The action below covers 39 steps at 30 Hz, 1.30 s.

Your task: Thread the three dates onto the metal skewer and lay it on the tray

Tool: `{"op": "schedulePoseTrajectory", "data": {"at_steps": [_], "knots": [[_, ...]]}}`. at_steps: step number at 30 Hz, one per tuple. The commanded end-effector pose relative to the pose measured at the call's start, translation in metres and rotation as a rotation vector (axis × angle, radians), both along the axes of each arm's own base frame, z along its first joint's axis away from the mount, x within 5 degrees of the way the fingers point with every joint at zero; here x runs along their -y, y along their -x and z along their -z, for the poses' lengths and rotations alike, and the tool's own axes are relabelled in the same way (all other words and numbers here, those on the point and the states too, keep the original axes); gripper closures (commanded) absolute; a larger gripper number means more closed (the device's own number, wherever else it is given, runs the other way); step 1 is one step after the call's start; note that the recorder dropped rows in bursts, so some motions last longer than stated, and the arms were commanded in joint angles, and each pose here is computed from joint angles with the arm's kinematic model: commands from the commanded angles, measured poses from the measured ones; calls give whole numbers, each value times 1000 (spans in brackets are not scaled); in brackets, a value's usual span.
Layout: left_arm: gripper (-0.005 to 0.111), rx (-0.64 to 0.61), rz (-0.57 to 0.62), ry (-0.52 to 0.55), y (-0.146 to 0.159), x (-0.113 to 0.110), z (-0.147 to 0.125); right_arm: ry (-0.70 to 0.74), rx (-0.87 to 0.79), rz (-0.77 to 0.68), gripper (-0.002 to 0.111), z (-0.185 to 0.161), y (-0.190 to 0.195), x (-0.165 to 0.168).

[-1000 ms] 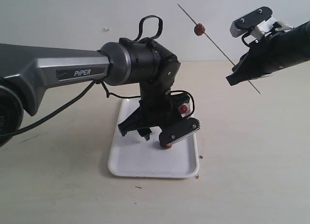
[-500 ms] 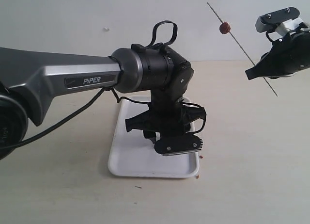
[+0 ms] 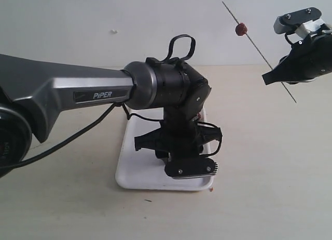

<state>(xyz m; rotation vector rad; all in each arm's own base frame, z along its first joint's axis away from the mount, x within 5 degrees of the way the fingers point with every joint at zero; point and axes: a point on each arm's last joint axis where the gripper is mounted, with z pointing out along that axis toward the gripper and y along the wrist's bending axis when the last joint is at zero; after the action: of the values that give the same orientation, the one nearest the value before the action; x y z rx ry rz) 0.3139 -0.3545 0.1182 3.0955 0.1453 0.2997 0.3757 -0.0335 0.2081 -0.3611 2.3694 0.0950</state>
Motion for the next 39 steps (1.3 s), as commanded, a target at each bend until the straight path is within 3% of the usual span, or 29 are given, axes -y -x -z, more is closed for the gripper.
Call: {"op": "schedulePoseTrajectory", "data": {"at_steps": [1, 8, 25, 32, 36, 39], "knots": [[58, 23, 17, -18, -3, -3, 3, -2, 17, 16, 108, -5, 1, 2], [58, 101, 56, -4, -9, 0, 1, -4, 17, 17, 108, -5, 1, 2], [61, 42, 39, -21, -1, -6, 13, -10, 18, 20, 108, -5, 1, 2], [82, 39, 30, -22, 0, -6, 13, -12, 19, 22, 108, -5, 1, 2], [84, 39, 25, -21, 0, -6, 13, -11, 20, 23, 108, -5, 1, 2], [84, 40, -78, 4, -1, -5, 13, -11, 20, 24, 108, -5, 1, 2]]}}
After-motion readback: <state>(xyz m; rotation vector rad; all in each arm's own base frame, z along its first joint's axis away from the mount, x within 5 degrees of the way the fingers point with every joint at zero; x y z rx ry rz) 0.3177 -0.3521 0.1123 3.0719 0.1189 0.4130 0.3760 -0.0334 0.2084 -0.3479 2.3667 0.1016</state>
